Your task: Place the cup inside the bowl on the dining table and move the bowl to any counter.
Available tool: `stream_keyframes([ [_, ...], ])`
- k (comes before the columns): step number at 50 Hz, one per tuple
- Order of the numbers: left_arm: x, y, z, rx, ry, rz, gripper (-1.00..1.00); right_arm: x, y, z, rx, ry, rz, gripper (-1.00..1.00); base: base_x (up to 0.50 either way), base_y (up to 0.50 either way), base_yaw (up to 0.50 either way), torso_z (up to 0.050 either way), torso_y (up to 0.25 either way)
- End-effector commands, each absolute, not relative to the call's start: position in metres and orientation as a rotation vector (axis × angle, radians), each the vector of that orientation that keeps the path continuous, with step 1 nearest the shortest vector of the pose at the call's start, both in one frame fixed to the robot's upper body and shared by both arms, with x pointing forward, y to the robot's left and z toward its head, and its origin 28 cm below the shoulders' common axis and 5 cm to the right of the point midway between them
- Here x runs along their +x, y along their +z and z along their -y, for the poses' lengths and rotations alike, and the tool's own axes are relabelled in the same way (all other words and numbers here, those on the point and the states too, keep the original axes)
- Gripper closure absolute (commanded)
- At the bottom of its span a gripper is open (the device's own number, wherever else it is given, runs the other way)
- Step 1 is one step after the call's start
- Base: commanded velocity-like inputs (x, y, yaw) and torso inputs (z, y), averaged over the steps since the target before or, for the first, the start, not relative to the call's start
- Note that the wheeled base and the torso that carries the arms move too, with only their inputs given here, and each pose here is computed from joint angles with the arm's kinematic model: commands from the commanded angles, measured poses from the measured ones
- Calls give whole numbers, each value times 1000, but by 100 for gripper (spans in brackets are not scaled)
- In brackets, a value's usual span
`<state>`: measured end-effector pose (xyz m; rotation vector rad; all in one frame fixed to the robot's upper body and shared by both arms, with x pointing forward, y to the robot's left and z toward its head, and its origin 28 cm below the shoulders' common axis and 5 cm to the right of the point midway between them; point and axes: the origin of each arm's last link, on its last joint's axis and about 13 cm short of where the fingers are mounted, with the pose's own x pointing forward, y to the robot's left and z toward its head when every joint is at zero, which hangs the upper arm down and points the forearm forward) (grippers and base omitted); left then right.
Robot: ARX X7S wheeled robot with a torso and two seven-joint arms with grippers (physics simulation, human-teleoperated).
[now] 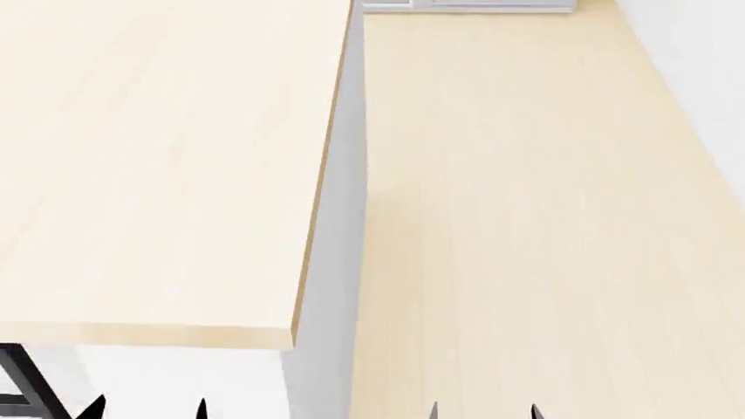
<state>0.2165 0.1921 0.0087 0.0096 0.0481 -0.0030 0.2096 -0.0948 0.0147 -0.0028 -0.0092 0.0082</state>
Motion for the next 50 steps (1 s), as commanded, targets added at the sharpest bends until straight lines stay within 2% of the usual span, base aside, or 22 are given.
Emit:
stream_keyframes([
  [1,217,7,-194,12,-5,-57,-100,209,13,94,-7,6,-3,-100,-410,0,0,0,0],
  [8,218,8,-192,15,-4,-58,-100,209,14,94,-17,15,2,-100,-389,85,0,0,0],
  [27,220,9,-190,11,-4,-58,-100,209,15,94,7,25,12,-100,-112,499,0,0,0],
  [41,217,8,-194,9,-4,-62,-100,210,16,93,14,24,19,-100,-240,500,0,0,0],
  [50,217,8,-193,10,-5,-64,-100,211,16,93,-3,23,22,-100,-14,500,0,0,0],
])
